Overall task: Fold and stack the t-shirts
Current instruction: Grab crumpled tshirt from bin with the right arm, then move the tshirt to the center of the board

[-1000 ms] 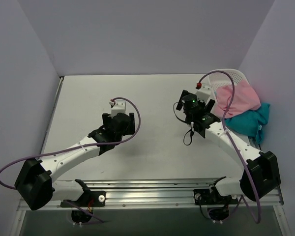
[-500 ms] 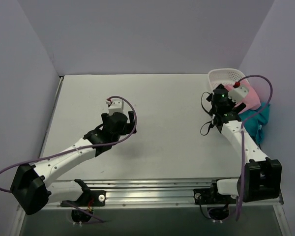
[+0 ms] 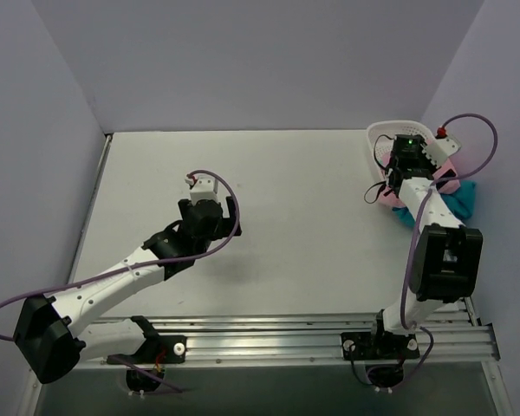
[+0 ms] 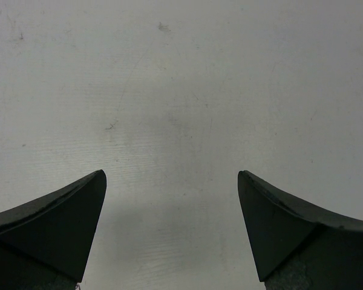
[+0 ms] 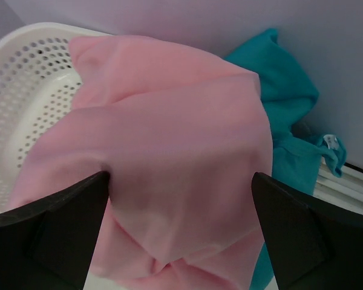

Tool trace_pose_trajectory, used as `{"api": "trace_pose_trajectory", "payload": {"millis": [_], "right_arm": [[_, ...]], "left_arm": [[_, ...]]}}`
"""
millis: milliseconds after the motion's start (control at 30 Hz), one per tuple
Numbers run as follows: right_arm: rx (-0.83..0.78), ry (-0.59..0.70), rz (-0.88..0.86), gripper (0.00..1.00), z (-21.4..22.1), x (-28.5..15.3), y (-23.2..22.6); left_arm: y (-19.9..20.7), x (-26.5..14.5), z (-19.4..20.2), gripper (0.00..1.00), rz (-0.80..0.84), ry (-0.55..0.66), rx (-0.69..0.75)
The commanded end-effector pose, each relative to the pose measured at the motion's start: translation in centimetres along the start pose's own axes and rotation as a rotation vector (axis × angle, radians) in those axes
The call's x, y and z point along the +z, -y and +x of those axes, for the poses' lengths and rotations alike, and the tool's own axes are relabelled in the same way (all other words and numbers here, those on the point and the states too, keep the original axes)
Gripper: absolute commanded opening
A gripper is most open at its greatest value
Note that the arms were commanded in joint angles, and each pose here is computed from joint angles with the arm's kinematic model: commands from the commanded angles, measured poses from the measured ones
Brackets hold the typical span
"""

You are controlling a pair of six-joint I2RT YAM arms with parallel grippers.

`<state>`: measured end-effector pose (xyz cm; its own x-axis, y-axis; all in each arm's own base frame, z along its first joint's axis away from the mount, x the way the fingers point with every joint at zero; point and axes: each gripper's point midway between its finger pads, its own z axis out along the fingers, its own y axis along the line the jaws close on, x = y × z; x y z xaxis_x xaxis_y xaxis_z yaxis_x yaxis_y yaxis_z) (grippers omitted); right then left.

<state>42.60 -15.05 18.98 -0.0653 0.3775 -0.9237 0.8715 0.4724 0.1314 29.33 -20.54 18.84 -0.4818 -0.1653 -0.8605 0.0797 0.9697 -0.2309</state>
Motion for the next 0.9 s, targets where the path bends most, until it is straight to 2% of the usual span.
{"api": "trace_pose_trajectory", "payload": {"millis": [0,67,133,167,200,233,267,400,567,700,767,800,833,867], "right_arm": [[0.017,-0.007,0.066,1.0,-0.2,1.5,1.1],[0.016,-0.037,0.086,0.99,1.0,2.8,1.7],[0.014,-0.077,0.062,0.73,2.1,3.8,1.6],[0.02,-0.083,0.05,0.54,2.2,4.0,1.5],[0.026,-0.092,0.042,0.19,2.3,4.1,1.4],[0.033,-0.1,0.026,0.04,2.3,4.1,1.3],[0.039,-0.101,0.021,0.0,2.2,4.1,1.2],[0.073,-0.077,-0.045,0.0,0.6,2.4,0.1],[0.099,0.051,-0.194,0.0,-5.5,-4.9,-3.7],[0.146,0.064,-0.417,0.0,-9.7,-12.7,-8.6],[0.119,0.03,-0.557,0.0,-9.5,-17.5,-11.5],[0.133,0.04,-0.627,0.0,-10.9,-20.3,-12.8],[0.117,0.042,-0.692,0.0,-10.4,-24.3,-14.1],[0.107,0.055,-0.718,0.0,-10.7,-26.4,-14.5]], "left_arm": [[0.4,-0.3,-0.9,0.99,0.009,0.029,-0.004],[0.3,-0.3,-0.8,0.99,0.007,0.026,-0.001],[0.3,-0.3,-0.9,0.99,0.005,0.029,-0.001],[0.3,-0.4,-0.9,0.99,0.006,0.03,-0.001],[0.3,-0.3,-1.0,0.99,0.005,0.032,0.0],[0.3,-0.3,-0.9,0.99,0.005,0.031,0.001],[0.2,-0.3,-0.9,0.99,0.002,0.031,0.001],[0.3,-0.3,-0.9,0.99,0.007,0.029,0.001],[0.5,-0.2,-0.7,0.99,0.016,0.022,-0.001],[0.4,-0.3,-0.8,0.99,0.014,0.025,-0.003],[0.1,-0.5,-1.1,0.99,0.005,0.037,-0.008],[0.0,-0.6,-1.2,0.99,0.003,0.042,-0.01],[-0.1,-0.9,-1.4,0.99,0.003,0.05,-0.014],[-0.2,-0.9,-1.6,0.99,-0.004,0.057,-0.016]]}}
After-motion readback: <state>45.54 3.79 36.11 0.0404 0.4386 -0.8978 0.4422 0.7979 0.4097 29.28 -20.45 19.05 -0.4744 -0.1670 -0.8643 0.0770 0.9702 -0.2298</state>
